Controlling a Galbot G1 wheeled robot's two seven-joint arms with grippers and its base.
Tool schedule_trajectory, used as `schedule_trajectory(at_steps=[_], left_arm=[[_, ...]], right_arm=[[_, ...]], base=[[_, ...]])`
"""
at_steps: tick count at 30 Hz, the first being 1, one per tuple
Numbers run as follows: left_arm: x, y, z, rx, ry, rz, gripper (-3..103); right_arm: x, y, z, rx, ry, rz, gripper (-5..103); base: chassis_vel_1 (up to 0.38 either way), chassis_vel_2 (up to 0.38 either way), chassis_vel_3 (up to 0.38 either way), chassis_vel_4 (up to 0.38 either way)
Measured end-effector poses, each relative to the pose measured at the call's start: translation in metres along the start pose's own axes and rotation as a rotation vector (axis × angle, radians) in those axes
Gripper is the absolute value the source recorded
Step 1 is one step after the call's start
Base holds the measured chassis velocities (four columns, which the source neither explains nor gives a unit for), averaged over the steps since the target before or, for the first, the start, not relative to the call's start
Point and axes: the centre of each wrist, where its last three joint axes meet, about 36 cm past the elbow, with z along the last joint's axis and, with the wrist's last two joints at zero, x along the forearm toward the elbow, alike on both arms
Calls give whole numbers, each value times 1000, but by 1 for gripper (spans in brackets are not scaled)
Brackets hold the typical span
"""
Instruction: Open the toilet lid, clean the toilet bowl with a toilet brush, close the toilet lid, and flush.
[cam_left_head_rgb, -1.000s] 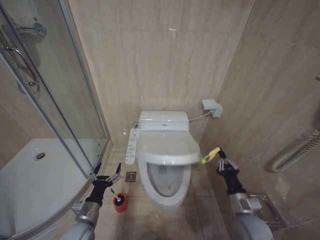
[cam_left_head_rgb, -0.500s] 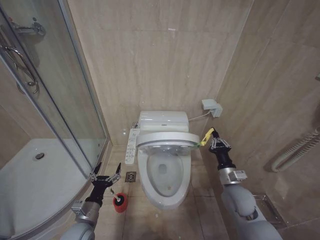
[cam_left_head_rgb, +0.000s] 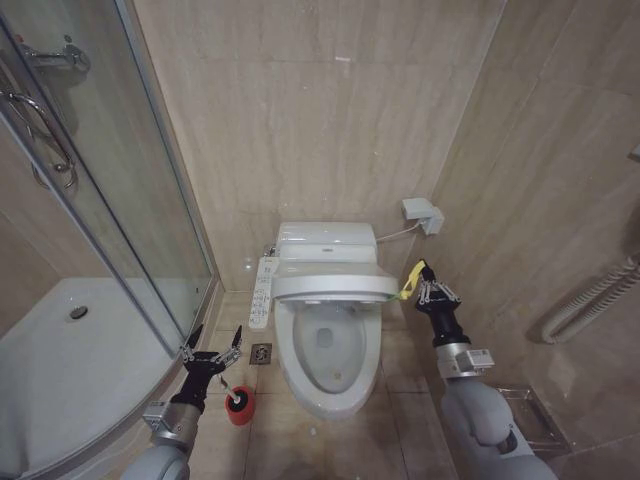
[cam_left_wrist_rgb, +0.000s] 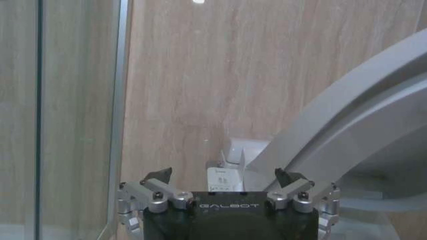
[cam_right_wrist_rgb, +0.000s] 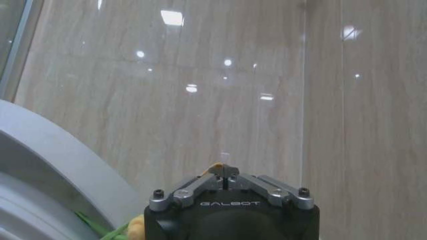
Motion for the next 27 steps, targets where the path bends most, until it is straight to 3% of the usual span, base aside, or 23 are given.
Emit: schedule_trajectory(at_steps=[18,27], left_arm=[[0,0,0,0,0,0,100],[0,0,0,0,0,0,100]], right_arm=[[9,5,1,-14,-3,-1,0],[-9,-5,-1,2,13,0,0]], base=[[-38,33,38,-38],[-16,19,19,-25]])
